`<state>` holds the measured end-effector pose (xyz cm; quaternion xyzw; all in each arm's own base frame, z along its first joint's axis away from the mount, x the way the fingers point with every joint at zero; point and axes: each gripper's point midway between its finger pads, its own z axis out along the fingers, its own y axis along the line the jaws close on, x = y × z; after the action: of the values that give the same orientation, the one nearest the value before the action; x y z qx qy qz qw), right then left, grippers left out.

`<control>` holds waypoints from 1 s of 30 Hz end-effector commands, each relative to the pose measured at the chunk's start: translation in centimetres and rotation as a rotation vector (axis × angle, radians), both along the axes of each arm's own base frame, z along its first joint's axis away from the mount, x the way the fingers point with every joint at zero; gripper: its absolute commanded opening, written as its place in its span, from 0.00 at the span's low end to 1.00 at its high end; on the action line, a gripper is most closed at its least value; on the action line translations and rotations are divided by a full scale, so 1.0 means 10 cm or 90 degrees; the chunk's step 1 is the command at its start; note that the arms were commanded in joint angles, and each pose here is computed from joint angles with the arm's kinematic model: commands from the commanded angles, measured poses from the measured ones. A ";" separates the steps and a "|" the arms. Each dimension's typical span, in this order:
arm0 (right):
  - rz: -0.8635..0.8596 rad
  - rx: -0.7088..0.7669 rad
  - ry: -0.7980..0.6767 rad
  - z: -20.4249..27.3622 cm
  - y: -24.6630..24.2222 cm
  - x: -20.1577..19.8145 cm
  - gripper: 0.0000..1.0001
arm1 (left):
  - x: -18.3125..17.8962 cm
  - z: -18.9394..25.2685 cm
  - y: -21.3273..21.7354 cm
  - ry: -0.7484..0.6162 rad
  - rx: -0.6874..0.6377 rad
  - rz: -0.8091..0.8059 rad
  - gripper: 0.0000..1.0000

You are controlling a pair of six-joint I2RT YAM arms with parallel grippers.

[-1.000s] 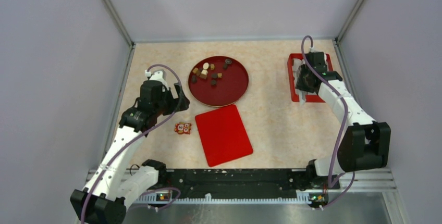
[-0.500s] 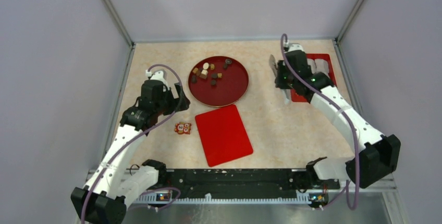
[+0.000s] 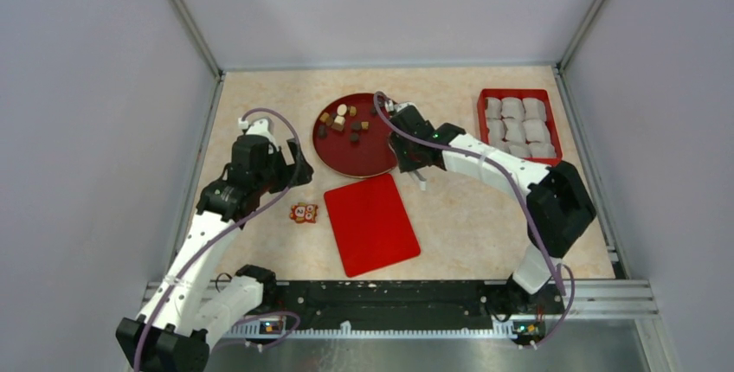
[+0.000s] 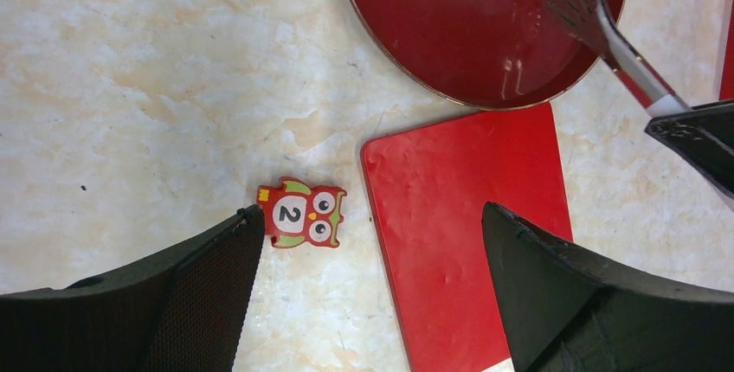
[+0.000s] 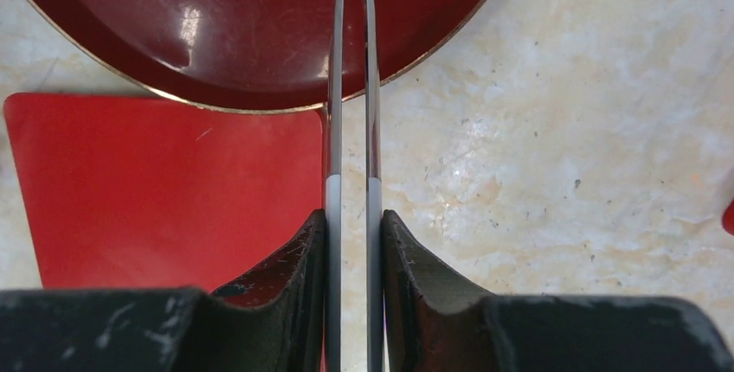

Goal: Pack the chocolate

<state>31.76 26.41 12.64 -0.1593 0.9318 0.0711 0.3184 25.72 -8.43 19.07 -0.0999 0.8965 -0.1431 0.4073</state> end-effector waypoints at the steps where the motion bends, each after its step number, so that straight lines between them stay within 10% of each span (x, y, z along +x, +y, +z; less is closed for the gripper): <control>1: 0.009 0.058 -0.053 0.27 0.31 0.22 0.25 | 0.00 0.14 0.06 -0.026 0.000 0.019 0.99; 30: 0.022 -0.008 -0.049 -0.05 0.71 0.52 0.32 | 0.01 0.10 0.12 -0.024 0.019 0.028 0.99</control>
<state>35.59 32.00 10.41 -0.1831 0.9268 0.0609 0.3223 25.45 -7.66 19.08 -0.1078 0.8963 -0.1260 0.4113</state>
